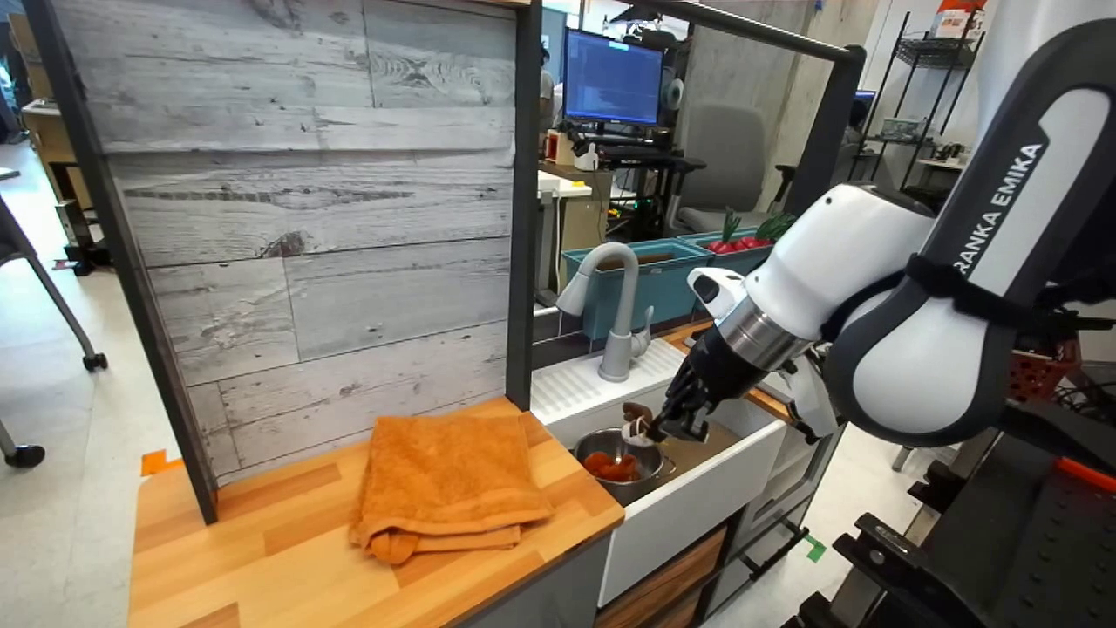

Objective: Wipe the left side of the counter with the orange towel, place the plush toys on the stove inside the silver pot in the sink

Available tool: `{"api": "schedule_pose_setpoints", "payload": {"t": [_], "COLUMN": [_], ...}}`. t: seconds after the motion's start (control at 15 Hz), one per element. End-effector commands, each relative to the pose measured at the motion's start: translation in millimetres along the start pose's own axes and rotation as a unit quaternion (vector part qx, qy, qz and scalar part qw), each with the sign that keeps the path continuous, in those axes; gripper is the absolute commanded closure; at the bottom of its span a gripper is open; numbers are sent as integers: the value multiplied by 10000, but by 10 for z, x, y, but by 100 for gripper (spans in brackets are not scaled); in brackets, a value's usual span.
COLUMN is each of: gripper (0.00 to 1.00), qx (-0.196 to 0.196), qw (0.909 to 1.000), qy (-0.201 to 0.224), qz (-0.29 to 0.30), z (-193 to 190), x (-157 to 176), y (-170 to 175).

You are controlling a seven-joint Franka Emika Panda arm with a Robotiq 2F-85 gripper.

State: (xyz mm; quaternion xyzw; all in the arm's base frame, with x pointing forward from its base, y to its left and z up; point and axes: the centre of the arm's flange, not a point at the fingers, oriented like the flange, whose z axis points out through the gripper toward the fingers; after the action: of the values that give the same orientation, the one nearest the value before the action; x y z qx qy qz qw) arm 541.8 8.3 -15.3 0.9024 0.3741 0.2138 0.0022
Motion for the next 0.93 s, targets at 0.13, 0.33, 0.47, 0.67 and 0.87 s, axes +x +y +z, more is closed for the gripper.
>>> {"api": "schedule_pose_setpoints", "payload": {"t": [0.13,0.33,0.47,0.67,0.87], "gripper": [99,89,74,72,47], "qx": [-374,-309,-335,-343,-343], "qw": [9993,9995,9994,9994,9994], "qy": [-11,-46,-56,-69,-70], "qz": [34,-2,-7,-4,-4], "z": [212,137,157,168,169], "x": [361,358,356,338,338], "y": [86,82,97,107,107]}}
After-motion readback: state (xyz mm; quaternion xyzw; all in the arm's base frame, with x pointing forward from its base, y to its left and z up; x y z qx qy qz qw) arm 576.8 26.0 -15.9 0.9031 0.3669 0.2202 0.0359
